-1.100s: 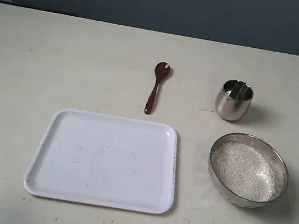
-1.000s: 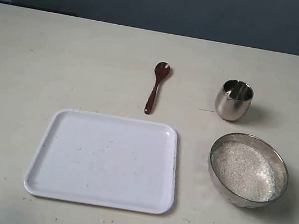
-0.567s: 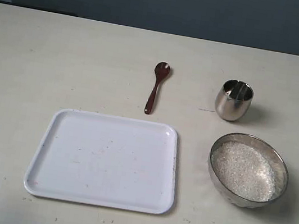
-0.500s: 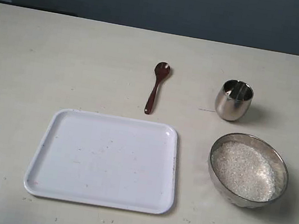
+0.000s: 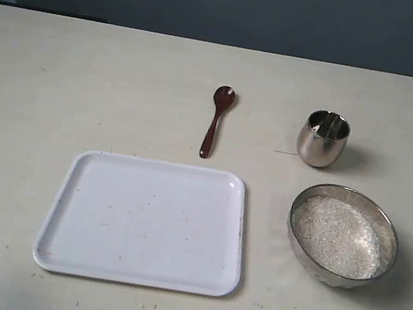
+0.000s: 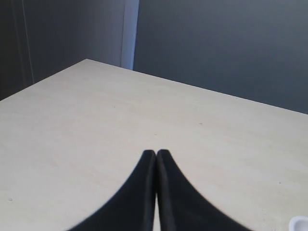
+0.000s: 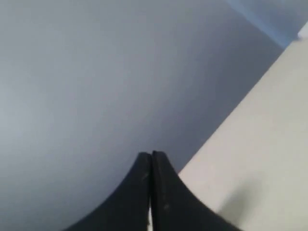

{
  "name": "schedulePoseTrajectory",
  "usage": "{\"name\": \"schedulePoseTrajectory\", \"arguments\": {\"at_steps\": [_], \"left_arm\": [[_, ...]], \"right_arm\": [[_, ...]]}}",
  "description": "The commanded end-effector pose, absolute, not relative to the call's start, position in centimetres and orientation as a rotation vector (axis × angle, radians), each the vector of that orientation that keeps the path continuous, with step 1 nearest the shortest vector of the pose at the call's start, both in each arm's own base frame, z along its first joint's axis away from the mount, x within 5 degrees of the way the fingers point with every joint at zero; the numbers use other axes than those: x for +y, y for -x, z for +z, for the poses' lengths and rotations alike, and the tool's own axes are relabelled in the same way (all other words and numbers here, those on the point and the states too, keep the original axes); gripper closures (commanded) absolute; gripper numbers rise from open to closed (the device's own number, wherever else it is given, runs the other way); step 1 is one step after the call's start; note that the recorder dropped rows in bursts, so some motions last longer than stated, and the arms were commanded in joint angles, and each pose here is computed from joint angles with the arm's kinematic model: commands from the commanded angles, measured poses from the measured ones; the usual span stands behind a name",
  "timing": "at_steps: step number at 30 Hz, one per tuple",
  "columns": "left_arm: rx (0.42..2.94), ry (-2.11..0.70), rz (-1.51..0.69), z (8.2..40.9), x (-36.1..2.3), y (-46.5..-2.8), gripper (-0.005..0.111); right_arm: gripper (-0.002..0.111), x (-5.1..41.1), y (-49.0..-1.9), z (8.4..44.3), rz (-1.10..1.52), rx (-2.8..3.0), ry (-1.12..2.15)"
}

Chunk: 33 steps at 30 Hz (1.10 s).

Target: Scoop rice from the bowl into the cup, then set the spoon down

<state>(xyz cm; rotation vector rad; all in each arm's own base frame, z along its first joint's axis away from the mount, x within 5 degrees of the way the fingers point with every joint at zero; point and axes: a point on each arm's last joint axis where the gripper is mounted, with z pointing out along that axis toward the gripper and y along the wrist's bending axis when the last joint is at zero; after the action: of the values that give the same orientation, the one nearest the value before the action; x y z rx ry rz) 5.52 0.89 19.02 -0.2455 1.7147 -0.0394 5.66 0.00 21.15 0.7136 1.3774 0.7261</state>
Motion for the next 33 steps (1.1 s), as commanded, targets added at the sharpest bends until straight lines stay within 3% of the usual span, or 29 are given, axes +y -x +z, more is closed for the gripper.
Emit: {"name": "schedulePoseTrajectory", "arguments": {"at_steps": [1,6,11,33], "left_arm": [[1.697,0.233,-0.046,19.2,0.8,-5.5,0.106],[1.698,0.227,-0.051,19.2,0.8,-5.5,0.106],[1.698,0.227,-0.051,19.2,0.8,-5.5,0.106],[1.698,0.227,-0.051,19.2,0.8,-5.5,0.106]], "right_arm": [[0.109,2.4,-4.9,22.7,0.793,1.564,-0.421],[0.109,4.3,-2.5,28.4,0.719,1.458,0.028],[0.109,5.0,-2.7,31.4,0.731,1.496,0.136],[0.109,7.4,-16.9,34.2,0.697,2.005,0.462]]}}
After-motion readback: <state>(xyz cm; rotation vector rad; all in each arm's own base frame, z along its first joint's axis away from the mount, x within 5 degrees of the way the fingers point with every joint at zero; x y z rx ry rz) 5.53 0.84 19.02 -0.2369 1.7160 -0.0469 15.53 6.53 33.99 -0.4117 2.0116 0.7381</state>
